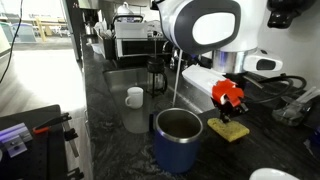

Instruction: Wipe the sink counter with the sponge

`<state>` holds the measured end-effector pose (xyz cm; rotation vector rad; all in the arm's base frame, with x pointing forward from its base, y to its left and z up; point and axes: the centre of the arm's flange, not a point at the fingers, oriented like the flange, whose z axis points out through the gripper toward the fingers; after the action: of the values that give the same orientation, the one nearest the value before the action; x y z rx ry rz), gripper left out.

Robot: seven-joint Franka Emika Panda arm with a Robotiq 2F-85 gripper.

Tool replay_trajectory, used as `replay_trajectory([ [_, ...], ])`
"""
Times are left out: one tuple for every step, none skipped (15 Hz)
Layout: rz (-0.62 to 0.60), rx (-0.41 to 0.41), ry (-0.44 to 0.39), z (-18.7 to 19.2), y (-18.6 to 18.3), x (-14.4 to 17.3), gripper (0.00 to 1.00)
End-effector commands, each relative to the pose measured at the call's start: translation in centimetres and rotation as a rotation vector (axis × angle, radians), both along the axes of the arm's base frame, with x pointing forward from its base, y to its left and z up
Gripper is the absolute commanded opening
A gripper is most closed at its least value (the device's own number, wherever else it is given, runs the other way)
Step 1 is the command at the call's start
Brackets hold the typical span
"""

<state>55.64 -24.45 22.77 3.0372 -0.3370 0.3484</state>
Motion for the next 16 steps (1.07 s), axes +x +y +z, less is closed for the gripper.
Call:
replay_trajectory([
  [-0.034, 0.013, 0.089, -3.5, -1.1, -5.3, 0.01],
  [-0.054, 0.012, 0.087, -3.6, -2.2, -5.6, 0.01],
  [-0.073, 0.012, 0.089, -3.6, -3.1, -5.9, 0.01],
  [-0.088, 0.007, 0.087, -3.5, -3.8, -5.7, 0.01],
  [-0.101, 0.002, 0.088, -3.7, -4.0, -3.2, 0.01],
  [-0.111, -0.002, 0.087, -3.7, -4.1, -2.0, 0.01],
  [-0.117, -0.003, 0.084, -3.6, -3.8, -0.6, 0.01],
  [-0.121, -0.003, 0.083, -3.5, -3.7, 0.3, 0.01],
  [-0.123, -0.002, 0.080, -3.5, -3.3, 1.6, 0.01],
  [-0.122, -0.002, 0.076, -3.5, -3.0, 2.7, 0.01],
  [-0.123, -0.006, 0.072, -3.6, -2.7, 4.1, 0.01],
  [-0.125, -0.011, 0.068, -3.7, -2.2, 5.7, 0.01],
  [-0.125, -0.015, 0.066, -3.8, -1.9, 7.3, 0.01],
  [-0.126, -0.020, 0.065, -3.9, -1.6, 8.6, 0.01],
  [-0.129, -0.024, 0.065, -4.0, -1.1, 10.1, 0.01],
  [-0.132, -0.027, 0.066, -4.1, -0.7, 11.3, 0.01],
])
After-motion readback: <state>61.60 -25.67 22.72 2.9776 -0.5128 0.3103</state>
